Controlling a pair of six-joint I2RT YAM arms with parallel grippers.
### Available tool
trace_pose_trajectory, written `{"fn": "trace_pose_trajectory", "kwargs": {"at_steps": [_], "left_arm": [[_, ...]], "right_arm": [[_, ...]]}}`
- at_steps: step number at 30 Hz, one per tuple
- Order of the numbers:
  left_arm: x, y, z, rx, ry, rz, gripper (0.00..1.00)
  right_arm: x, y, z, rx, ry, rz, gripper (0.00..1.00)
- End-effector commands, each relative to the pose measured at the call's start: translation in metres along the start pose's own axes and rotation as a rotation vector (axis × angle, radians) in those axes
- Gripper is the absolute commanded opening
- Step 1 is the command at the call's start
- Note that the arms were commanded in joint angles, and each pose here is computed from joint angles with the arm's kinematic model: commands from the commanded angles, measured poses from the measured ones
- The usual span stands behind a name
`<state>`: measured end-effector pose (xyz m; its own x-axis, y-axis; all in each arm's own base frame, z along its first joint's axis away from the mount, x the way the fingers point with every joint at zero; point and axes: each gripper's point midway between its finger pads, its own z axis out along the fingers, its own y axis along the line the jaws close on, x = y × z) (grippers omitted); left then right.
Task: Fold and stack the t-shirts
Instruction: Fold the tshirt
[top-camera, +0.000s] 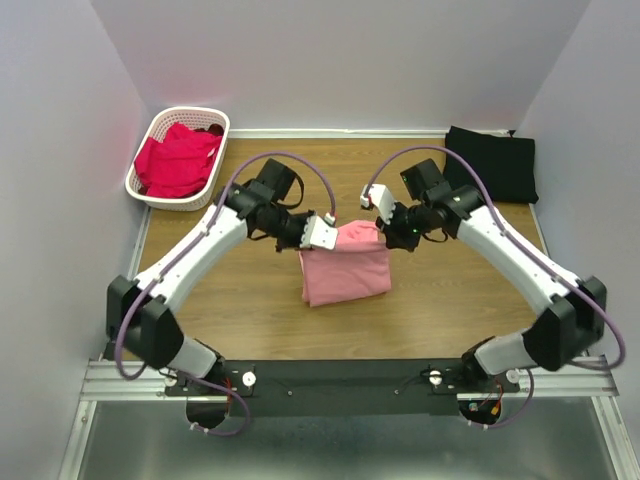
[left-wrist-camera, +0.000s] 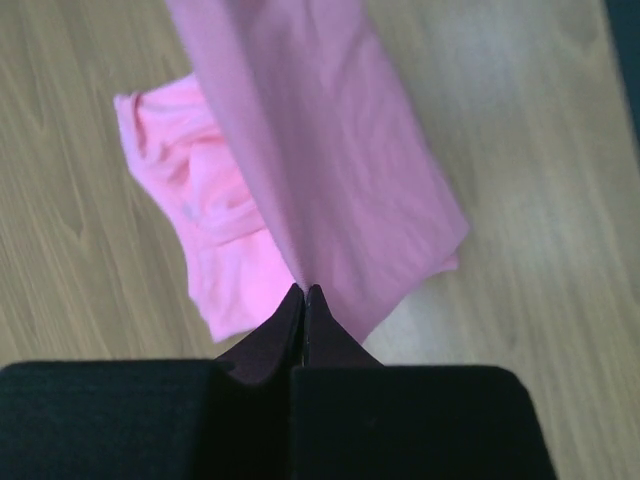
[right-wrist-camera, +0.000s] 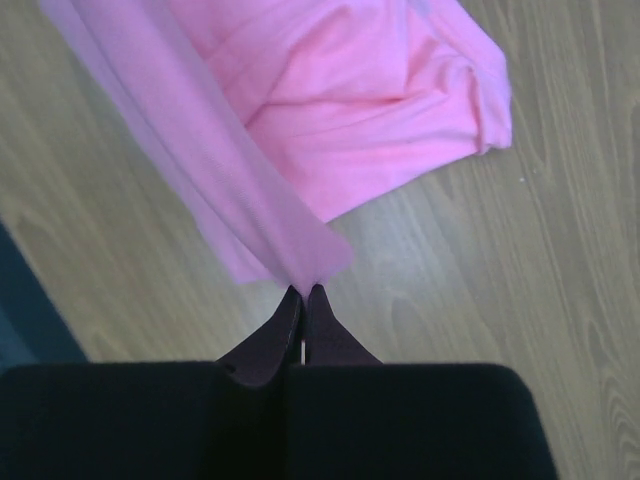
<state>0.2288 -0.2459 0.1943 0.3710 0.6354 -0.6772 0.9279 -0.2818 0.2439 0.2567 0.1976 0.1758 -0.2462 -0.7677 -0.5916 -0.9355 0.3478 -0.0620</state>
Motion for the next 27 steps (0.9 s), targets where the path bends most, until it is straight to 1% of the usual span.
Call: {"fn": "trace_pose_trajectory", "kwargs": {"at_steps": [1, 2, 3, 4, 5, 7, 8, 10, 11, 13, 15, 20, 21, 22, 24, 25, 27], "left_arm": [[0.035, 0.035, -0.002, -0.007, 0.002, -0.063, 0.00], [0.043, 0.042, 0.001, -0.010, 0.007, -0.077, 0.00], [0.060, 0.048, 0.011, 0.008, 0.019, -0.119, 0.00], [0.068, 0.061, 0.008, -0.017, 0.021, -0.134, 0.00], [0.084, 0.065, 0.020, 0.007, 0.030, -0.177, 0.00], [0.099, 0.080, 0.028, -0.012, 0.037, -0.225, 0.00], [0.116, 0.081, 0.037, 0.004, 0.046, -0.267, 0.00], [0.133, 0.092, 0.046, -0.026, 0.058, -0.311, 0.00], [0.140, 0.095, 0.050, -0.033, 0.064, -0.328, 0.00], [0.159, 0.101, 0.058, -0.054, 0.073, -0.375, 0.00], [0.169, 0.101, 0.066, -0.053, 0.077, -0.392, 0.01], [0.176, 0.072, 0.077, 0.002, 0.083, -0.437, 0.02], [0.170, 0.070, 0.074, 0.000, 0.074, -0.424, 0.02], [0.171, 0.057, 0.076, 0.020, 0.077, -0.437, 0.02], [0.163, 0.048, 0.071, 0.021, 0.068, -0.424, 0.03], [0.163, 0.033, 0.074, 0.045, 0.075, -0.432, 0.04], [0.155, 0.024, 0.070, 0.048, 0.070, -0.415, 0.04]], "right_arm": [[0.005, -0.020, 0.025, -0.070, 0.032, -0.043, 0.01], [0.000, -0.029, 0.030, -0.065, 0.020, -0.061, 0.01], [0.002, -0.036, 0.037, -0.069, 0.025, -0.056, 0.00], [0.004, -0.046, 0.051, -0.080, 0.032, -0.049, 0.00], [0.008, -0.057, 0.058, -0.079, 0.040, -0.043, 0.01], [0.011, -0.072, 0.072, -0.080, 0.037, -0.028, 0.01], [0.018, -0.086, 0.086, -0.085, 0.052, 0.000, 0.01], [0.021, -0.100, 0.101, -0.094, 0.054, 0.032, 0.01], [0.030, -0.103, 0.115, -0.117, 0.074, 0.063, 0.01], [0.029, -0.112, 0.124, -0.123, 0.064, 0.089, 0.01], [0.039, -0.109, 0.136, -0.148, 0.081, 0.112, 0.01], [0.050, -0.085, 0.142, -0.214, 0.084, 0.198, 0.01], [0.047, -0.081, 0.136, -0.211, 0.073, 0.209, 0.01], [0.055, -0.069, 0.135, -0.234, 0.081, 0.234, 0.00], [0.057, -0.055, 0.129, -0.245, 0.082, 0.260, 0.01], [0.058, -0.044, 0.121, -0.252, 0.075, 0.267, 0.01], [0.056, -0.029, 0.112, -0.263, 0.068, 0.300, 0.02]]}}
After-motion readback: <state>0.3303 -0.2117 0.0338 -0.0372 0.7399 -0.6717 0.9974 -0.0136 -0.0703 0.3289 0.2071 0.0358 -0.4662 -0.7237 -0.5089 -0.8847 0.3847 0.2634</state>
